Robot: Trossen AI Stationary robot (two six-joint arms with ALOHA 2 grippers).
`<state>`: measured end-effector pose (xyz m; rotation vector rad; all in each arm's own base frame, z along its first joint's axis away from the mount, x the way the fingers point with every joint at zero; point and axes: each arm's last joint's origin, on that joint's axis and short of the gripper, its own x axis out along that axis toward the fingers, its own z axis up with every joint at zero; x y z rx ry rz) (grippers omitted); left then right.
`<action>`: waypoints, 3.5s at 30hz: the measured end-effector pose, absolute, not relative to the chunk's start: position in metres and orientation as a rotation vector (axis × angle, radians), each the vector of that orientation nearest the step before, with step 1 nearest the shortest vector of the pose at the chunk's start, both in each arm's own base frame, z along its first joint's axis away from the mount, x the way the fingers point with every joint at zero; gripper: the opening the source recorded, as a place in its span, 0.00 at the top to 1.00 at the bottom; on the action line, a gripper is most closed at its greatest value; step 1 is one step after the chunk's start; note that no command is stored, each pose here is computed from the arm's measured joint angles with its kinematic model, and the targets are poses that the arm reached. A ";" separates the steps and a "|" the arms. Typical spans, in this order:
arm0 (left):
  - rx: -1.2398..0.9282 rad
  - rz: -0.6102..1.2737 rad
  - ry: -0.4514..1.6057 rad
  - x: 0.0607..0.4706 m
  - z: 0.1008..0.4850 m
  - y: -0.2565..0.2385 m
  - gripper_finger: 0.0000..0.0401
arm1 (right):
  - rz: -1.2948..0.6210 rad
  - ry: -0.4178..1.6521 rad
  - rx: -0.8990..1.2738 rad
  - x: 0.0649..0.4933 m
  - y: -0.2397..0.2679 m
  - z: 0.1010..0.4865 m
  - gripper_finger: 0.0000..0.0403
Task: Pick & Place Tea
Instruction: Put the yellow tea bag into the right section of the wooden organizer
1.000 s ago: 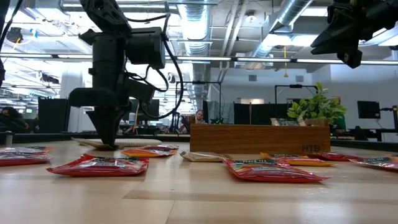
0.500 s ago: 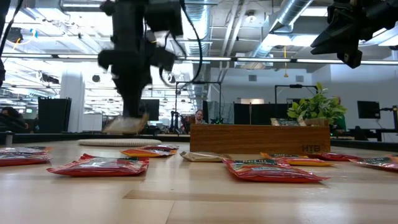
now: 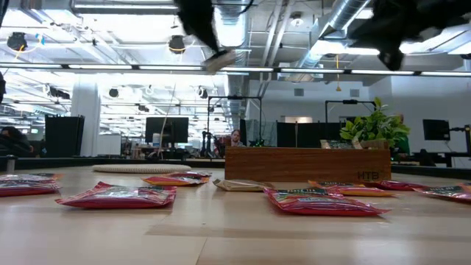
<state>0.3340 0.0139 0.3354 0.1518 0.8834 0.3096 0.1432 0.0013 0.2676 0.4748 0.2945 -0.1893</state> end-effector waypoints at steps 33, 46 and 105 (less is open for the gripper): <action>0.380 0.265 0.744 0.416 0.329 -0.016 1.00 | -0.182 0.387 0.295 0.250 -0.010 0.283 0.57; 0.387 0.261 0.773 0.414 0.327 -0.016 1.00 | -0.185 0.414 0.286 0.259 -0.010 0.283 0.75; 0.455 0.554 0.974 0.394 0.316 -0.005 0.74 | -0.303 0.565 0.192 0.218 -0.009 0.289 1.00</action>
